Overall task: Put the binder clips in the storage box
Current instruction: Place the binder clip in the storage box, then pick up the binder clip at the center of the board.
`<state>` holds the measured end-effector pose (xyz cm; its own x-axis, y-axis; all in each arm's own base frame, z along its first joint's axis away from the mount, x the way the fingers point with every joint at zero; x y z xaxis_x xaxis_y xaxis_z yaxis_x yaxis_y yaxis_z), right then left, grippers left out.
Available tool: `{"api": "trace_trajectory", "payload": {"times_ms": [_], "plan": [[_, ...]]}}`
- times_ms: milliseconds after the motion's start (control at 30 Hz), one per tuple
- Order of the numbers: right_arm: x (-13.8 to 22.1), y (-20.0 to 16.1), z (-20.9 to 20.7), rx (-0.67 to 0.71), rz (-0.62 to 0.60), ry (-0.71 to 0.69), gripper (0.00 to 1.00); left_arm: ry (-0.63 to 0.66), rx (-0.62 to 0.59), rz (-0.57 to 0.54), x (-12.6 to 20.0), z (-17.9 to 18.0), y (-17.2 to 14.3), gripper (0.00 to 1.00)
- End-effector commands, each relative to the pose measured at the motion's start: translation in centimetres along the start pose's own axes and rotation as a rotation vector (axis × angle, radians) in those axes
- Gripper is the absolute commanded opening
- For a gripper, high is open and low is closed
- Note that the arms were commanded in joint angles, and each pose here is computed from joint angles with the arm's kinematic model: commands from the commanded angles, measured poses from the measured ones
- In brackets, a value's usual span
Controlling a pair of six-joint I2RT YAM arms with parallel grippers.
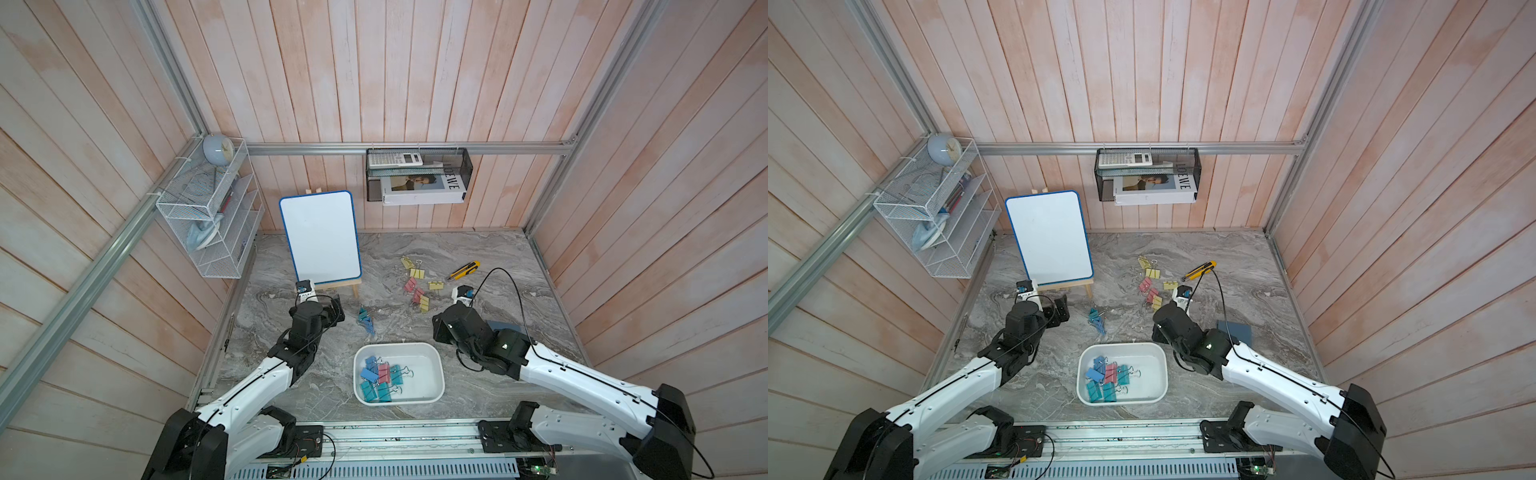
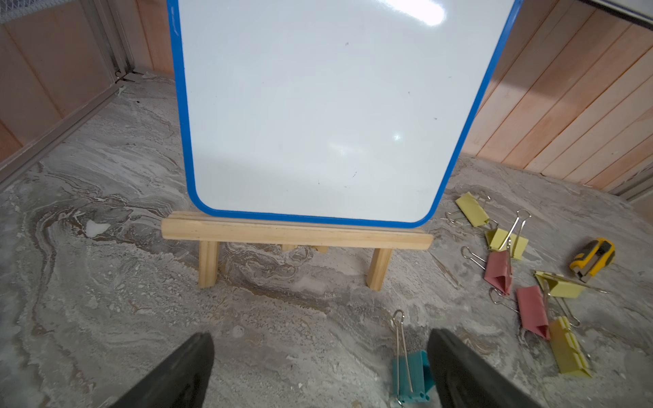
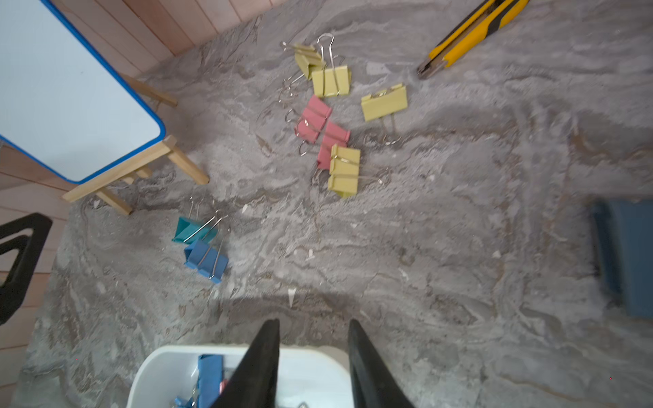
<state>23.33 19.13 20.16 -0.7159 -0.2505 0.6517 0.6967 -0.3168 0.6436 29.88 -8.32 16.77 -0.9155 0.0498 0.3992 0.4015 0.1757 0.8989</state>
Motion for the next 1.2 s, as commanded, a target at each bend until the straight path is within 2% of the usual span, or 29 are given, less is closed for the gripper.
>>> {"api": "trace_trajectory", "payload": {"times_ms": [0,233,400,467,633,800,1167], "plan": [[-2.2,1.0,-0.1,0.101,0.093,-0.040,0.35,0.001,0.005,-0.014,-0.1,0.1,0.1,1.00],[-8.4,2.3,1.6,0.190,0.167,-0.145,0.33,0.012,-0.002,-0.010,-0.2,0.2,0.1,1.00],[-11.8,2.7,2.2,0.284,0.232,-0.280,0.32,0.013,-0.001,-0.015,-0.1,0.3,0.2,1.00],[-13.0,3.0,2.9,0.355,0.281,-0.311,0.33,0.010,0.000,-0.016,-0.1,0.2,0.2,1.00],[-16.0,3.1,3.9,0.416,0.322,-0.356,0.37,0.010,-0.003,-0.016,0.0,0.2,0.3,1.00],[-17.9,3.3,4.1,0.458,0.317,-0.400,0.40,0.021,-0.008,-0.023,0.2,0.4,0.4,1.00],[-20.9,3.7,4.8,0.515,0.307,-0.448,0.39,0.017,-0.009,-0.017,0.0,0.3,0.3,1.00]]}}
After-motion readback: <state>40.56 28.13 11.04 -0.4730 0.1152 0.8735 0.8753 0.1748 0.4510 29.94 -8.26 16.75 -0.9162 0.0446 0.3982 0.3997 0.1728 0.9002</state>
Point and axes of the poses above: each gripper's point midway between its finger pads, its own x axis back along the fingers, its own z axis along the line the jaws close on, y = z × x, the point moved 4 cm from there along x, back along the fingers, and after that the axes turned 3 degrees about -x, right-handed, at the moved point
